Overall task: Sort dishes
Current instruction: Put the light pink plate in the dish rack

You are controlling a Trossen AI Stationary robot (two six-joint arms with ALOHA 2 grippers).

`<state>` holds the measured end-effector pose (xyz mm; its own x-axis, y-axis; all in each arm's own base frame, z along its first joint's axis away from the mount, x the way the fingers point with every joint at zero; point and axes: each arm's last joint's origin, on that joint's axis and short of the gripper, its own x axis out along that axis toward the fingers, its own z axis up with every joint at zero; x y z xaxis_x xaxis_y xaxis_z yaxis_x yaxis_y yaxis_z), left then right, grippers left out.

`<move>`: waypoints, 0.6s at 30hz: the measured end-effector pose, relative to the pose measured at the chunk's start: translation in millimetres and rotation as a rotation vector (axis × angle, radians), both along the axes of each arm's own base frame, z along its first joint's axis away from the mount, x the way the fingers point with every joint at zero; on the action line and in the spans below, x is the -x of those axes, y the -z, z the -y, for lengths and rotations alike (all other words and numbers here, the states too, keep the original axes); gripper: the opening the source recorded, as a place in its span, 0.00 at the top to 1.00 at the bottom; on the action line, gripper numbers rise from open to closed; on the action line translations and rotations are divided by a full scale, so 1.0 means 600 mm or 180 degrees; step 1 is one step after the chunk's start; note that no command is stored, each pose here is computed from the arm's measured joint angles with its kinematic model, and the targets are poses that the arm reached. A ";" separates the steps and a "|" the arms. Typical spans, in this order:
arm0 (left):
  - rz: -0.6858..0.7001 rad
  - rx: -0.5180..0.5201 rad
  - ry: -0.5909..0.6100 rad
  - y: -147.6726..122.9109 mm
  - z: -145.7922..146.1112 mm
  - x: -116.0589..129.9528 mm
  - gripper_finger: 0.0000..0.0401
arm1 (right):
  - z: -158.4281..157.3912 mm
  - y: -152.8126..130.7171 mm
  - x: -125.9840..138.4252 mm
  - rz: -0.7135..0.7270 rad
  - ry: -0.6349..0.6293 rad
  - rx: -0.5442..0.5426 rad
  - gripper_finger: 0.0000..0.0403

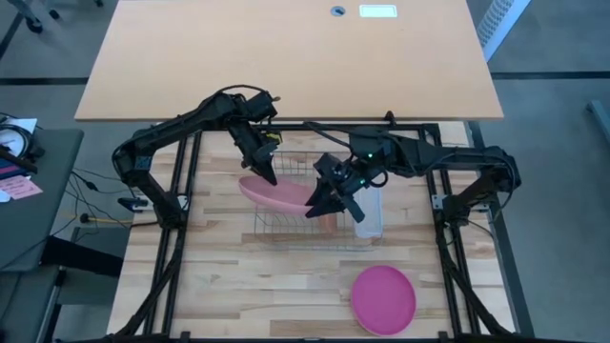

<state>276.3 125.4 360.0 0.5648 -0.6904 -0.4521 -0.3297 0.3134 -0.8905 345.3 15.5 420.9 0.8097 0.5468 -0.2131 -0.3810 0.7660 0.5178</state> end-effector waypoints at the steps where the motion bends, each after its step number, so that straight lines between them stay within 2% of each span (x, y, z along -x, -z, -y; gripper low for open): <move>1: 0.0001 0.0000 0.0000 0.000 0.000 0.000 1.00 | 0.000 0.000 0.000 -0.0017 0.0007 -0.0017 0.79; 5: 0.0005 -0.0015 -0.0001 0.000 0.000 0.000 1.00 | -0.001 0.002 -0.001 -0.0046 0.0014 -0.0043 0.82; 11: 0.0030 -0.0221 -0.0052 0.001 -0.004 -0.004 0.99 | 0.000 0.001 -0.002 -0.0011 0.0022 -0.0006 0.97; 14: 0.0102 -0.0293 -0.0087 -0.002 -0.007 -0.008 0.94 | 0.000 0.001 -0.002 -0.0044 0.0052 -0.0054 0.97; 18: 0.0281 -0.0437 -0.0148 -0.023 -0.012 -0.009 0.80 | -0.004 0.008 0.002 -0.0322 -0.0016 -0.0277 0.99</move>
